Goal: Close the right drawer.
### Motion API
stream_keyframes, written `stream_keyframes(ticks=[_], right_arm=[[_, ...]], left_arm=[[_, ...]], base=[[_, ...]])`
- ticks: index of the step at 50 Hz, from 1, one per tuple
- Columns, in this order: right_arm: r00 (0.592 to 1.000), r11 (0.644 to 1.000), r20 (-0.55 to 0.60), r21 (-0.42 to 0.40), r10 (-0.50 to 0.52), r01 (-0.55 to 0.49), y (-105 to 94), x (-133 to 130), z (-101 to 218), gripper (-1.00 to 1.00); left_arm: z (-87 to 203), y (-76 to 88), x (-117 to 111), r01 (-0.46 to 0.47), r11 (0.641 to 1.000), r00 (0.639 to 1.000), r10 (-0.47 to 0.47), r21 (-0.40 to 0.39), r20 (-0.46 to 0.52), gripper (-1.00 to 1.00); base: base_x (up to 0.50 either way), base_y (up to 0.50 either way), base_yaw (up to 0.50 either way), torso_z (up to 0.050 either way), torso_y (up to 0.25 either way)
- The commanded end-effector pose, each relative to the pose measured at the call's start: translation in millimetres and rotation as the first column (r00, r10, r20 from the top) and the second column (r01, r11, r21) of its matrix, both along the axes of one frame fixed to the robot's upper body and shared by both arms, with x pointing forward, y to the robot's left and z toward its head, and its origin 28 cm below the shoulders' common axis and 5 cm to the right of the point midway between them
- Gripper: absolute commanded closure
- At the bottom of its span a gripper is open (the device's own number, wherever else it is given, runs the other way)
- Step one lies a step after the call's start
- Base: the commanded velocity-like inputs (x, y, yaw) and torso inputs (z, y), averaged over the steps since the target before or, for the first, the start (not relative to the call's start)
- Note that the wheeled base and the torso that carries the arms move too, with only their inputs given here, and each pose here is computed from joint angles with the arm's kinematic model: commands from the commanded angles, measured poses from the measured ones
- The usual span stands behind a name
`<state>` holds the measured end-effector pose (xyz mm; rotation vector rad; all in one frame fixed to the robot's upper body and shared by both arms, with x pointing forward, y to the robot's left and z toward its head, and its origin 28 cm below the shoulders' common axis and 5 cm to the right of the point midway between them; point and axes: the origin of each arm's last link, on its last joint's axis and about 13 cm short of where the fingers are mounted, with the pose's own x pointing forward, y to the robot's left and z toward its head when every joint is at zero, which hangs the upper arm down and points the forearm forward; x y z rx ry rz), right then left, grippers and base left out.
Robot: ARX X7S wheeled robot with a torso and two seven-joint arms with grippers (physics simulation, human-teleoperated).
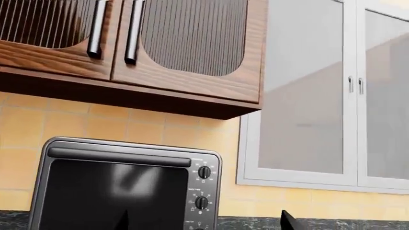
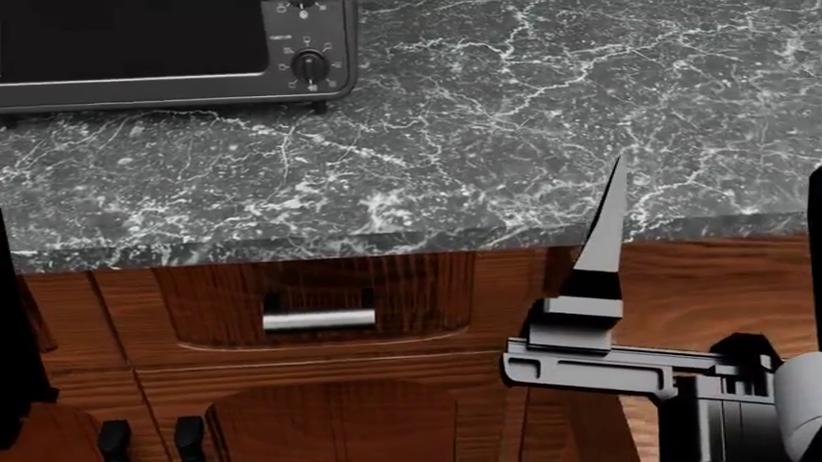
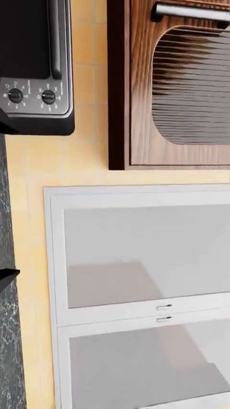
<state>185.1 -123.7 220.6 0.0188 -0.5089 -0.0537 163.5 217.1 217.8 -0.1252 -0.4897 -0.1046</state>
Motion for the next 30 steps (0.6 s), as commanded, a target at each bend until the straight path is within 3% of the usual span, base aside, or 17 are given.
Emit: stream_keyframes(ticks=[1,30], right_arm=[[1.0,1.0,-0.006,-0.01,0.003,-0.003,-0.4,1.3,-0.9,-1.0],[1.0,1.0,-0.011,-0.006,-0.02,0.02,-3.7,2.7,2.4,-1.0]], left_arm=[[-0.8,-0.3,-0.7,0.001,1.0,1.0,-0.001,0.0,0.0,-1.0],[2.1,0.1,-1.3,0.004,1.0,1.0,-0.004,0.004,0.007,-1.0]], base=[[-0.05,0.01,-0.5,0.0,0.0],[-0.05,0.01,-0.5,0.0,0.0]])
